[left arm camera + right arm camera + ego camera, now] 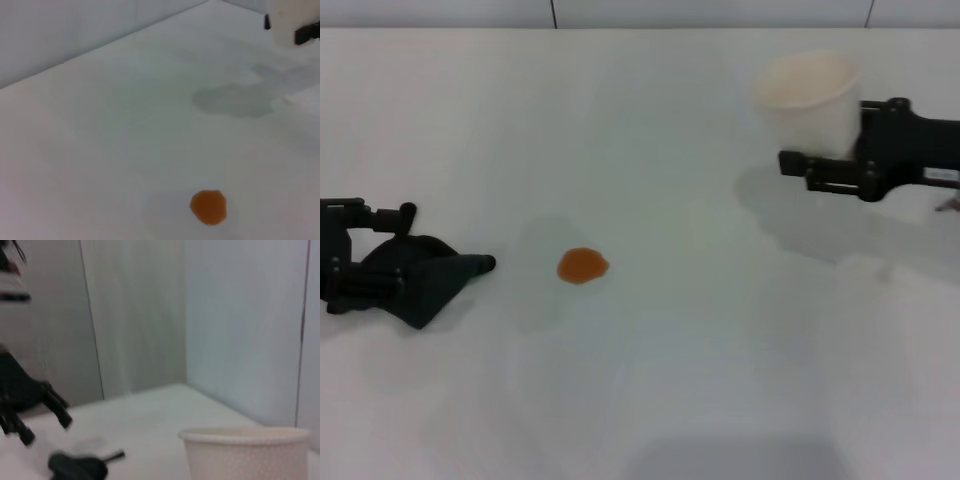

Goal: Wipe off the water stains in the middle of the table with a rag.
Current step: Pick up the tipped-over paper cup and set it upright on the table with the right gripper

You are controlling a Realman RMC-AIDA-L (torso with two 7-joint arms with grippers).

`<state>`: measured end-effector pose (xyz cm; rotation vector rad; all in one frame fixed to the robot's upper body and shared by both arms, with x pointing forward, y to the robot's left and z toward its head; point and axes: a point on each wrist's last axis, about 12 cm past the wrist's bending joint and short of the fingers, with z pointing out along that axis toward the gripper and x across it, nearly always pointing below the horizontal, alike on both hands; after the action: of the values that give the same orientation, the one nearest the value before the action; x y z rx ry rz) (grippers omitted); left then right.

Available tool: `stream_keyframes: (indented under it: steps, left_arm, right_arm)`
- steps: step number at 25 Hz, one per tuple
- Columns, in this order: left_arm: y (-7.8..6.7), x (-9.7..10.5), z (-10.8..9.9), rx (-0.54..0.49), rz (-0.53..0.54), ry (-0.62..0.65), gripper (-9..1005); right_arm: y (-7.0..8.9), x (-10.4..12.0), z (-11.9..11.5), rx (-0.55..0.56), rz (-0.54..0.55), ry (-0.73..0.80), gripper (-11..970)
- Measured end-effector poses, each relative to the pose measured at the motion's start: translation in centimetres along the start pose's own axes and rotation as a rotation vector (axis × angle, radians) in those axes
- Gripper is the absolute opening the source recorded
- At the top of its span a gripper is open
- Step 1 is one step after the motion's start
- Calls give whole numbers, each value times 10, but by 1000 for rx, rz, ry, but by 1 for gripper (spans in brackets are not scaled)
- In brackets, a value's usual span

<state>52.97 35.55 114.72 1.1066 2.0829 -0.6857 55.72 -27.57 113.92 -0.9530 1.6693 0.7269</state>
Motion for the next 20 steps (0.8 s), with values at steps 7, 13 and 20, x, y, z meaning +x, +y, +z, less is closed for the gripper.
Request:
stream_keyframes:
  steps: [7, 13, 20]
  left_arm:
    - [0, -1, 1, 6, -12, 6, 848]
    - [-1, -1, 0, 7, -13, 2, 848]
    - [-4, -3, 2, 12, -1, 2, 848]
  right_arm:
    - [3, 46, -33, 70, -18, -205, 615]
    - [13, 75, -39, 143, -22, -240, 614]
    - [27, 97, -26, 165, -25, -226, 614]
